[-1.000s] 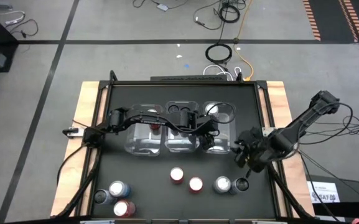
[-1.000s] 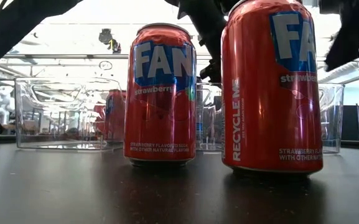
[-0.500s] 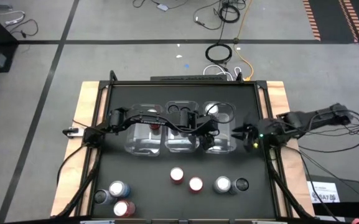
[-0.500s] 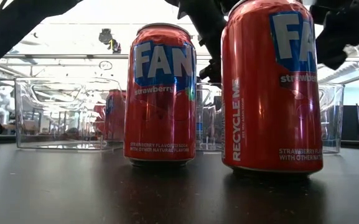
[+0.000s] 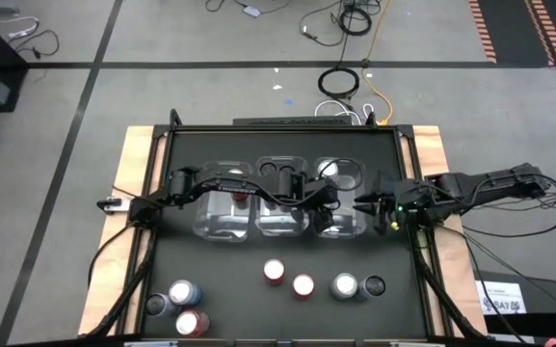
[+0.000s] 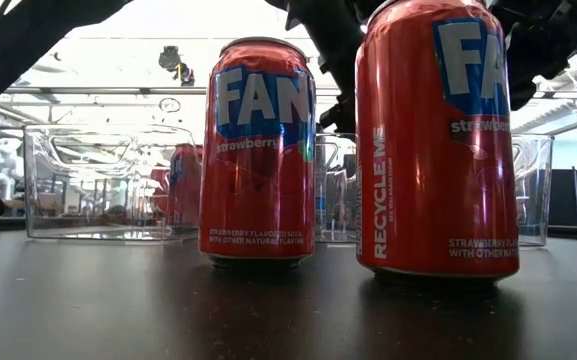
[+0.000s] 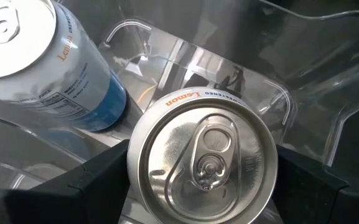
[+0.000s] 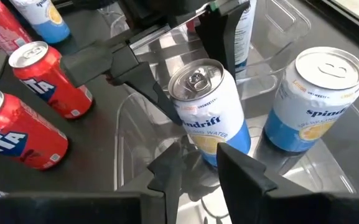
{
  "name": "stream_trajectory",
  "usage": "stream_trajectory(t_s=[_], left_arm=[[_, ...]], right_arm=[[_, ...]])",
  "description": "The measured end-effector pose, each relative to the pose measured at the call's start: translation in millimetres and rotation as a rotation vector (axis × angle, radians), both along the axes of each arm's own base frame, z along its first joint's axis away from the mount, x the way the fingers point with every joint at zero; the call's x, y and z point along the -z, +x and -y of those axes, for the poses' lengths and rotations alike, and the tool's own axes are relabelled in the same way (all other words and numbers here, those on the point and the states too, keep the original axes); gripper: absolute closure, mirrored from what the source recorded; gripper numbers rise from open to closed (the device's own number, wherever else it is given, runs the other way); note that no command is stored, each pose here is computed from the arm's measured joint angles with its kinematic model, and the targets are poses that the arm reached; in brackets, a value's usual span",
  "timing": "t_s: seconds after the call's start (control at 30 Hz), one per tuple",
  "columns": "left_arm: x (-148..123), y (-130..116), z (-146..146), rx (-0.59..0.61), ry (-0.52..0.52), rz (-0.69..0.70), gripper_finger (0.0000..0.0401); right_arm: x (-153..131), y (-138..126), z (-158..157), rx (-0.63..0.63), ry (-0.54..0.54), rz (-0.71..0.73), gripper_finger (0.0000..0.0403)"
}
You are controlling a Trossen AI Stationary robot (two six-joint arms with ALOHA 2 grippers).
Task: Sort soda cans
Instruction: Put the blue-white soda can into the middle right transparent bin
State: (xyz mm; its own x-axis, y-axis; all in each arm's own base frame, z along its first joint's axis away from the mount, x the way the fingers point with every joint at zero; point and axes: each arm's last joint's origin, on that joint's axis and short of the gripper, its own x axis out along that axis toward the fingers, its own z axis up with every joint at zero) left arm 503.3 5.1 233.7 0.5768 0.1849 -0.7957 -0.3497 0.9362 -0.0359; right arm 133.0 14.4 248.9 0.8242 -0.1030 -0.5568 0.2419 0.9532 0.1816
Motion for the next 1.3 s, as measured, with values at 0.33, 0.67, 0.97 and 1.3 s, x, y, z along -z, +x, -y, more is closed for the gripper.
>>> stream_trajectory(t_s=[0.33,0.67,0.97,1.3], left_arm=[[-1,0,1,0.015,-0.022,0.004,0.0059],[-1,0,1,0.016,-0.021,0.004,0.0058],[-1,0,1,0.017,-0.023,0.004,0.0058],[-1,0,3,0.02,-0.067,0.008,0.0057]], right_arm=[[10,12,3,0.042,-0.139,-0.09,0.0309],[34,43,27,0.159,-0.114,-0.228,0.0309],[33,43,42,0.002,-0.072,-0.23,0.0309],[35,50,39,-0.125,-0.018,-0.2,0.0309]])
